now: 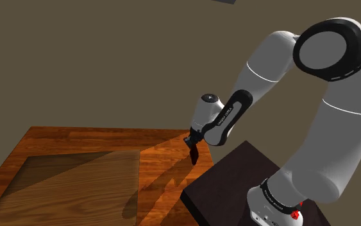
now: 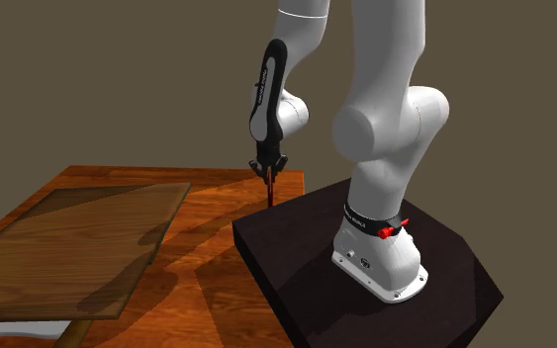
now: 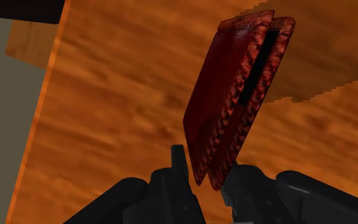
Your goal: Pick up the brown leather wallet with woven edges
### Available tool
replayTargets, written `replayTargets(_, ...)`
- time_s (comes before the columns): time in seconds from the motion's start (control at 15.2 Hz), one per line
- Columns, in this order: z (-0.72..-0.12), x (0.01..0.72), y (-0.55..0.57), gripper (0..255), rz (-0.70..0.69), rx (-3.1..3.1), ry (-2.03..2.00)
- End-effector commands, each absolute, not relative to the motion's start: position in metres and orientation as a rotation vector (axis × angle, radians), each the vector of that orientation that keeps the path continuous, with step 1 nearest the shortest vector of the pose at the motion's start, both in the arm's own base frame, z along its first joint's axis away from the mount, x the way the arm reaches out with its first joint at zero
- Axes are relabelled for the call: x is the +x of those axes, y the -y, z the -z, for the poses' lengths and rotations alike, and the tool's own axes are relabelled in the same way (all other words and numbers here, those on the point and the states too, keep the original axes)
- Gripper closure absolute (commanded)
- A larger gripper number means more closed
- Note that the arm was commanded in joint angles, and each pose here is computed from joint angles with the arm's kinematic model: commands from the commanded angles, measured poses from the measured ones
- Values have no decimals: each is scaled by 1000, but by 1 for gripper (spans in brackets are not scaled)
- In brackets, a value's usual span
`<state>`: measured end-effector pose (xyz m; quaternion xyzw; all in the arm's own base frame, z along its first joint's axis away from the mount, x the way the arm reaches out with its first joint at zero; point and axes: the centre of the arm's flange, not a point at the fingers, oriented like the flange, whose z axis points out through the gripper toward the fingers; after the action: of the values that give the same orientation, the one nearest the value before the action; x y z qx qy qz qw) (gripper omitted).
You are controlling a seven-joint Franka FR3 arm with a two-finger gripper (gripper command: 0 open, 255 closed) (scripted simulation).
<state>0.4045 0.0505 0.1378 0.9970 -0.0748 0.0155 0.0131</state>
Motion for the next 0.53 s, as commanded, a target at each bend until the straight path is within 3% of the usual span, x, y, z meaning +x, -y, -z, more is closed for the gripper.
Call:
replayTargets(0.0,-147,404,-50,255,-48,3106,233)
replayTargets(0.46,-184,404,-50,255,-48,3106,233)
